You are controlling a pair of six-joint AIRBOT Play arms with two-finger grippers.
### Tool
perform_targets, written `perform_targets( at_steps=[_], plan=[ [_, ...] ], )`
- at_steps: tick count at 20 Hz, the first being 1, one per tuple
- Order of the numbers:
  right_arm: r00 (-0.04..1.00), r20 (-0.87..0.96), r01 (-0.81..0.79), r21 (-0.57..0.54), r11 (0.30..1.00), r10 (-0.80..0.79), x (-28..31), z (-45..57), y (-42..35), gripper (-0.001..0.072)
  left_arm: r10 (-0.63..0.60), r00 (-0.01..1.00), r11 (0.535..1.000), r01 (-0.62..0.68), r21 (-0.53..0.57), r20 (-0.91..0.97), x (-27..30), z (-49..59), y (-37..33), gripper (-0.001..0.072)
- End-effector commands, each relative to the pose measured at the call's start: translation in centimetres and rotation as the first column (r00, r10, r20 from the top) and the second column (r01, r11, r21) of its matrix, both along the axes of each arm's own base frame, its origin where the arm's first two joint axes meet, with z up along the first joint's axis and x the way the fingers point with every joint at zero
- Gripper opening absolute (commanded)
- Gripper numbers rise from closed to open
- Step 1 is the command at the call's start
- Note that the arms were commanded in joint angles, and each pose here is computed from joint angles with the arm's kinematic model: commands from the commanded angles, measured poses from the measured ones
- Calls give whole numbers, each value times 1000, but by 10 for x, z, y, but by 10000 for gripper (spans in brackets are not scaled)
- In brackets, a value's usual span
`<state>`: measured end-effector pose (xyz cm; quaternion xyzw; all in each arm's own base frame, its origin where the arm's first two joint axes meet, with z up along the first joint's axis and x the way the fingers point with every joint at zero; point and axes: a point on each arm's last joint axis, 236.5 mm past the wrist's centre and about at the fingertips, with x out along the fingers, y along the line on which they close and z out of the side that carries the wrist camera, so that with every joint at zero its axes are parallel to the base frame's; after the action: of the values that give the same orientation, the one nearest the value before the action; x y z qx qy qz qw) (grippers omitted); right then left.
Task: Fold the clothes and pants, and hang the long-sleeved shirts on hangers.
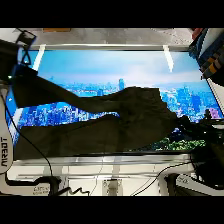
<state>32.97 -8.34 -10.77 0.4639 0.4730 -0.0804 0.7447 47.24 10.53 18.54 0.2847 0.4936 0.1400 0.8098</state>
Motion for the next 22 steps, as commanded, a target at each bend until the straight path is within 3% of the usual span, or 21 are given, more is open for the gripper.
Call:
perform_targets(
  at_steps=[1,2,4,10,15,18,22],
  plan=[
    [998,62,11,38,999,-13,20,-9,9,456,98,995,995,-98,-25,-5,-8,-9,32,10],
    [995,96,-4,14,1000,2,28,-5,10,340,105,994,994,-106,-28,-16,-6,-15,36,9],
    [992,127,3,-11,1000,-1,39,0,11,34,113,993,993,-114,-27,-40,1,-32,43,10],
    [982,186,0,-114,994,21,43,29,-11,33,68,996,997,-70,-28,-65,36,-78,43,10],
    [989,147,84,-350,933,-34,-9,80,-75,33,-82,984,997,81,10,156,92,-49,25,10],
    [989,134,113,-438,892,-59,-43,113,-91,33,-143,963,989,148,-2,230,110,-40,3,9],
    [994,102,89,-455,886,-48,-67,118,-78,33,-105,990,990,113,-85,92,84,-68,-8,9]
  ],
)
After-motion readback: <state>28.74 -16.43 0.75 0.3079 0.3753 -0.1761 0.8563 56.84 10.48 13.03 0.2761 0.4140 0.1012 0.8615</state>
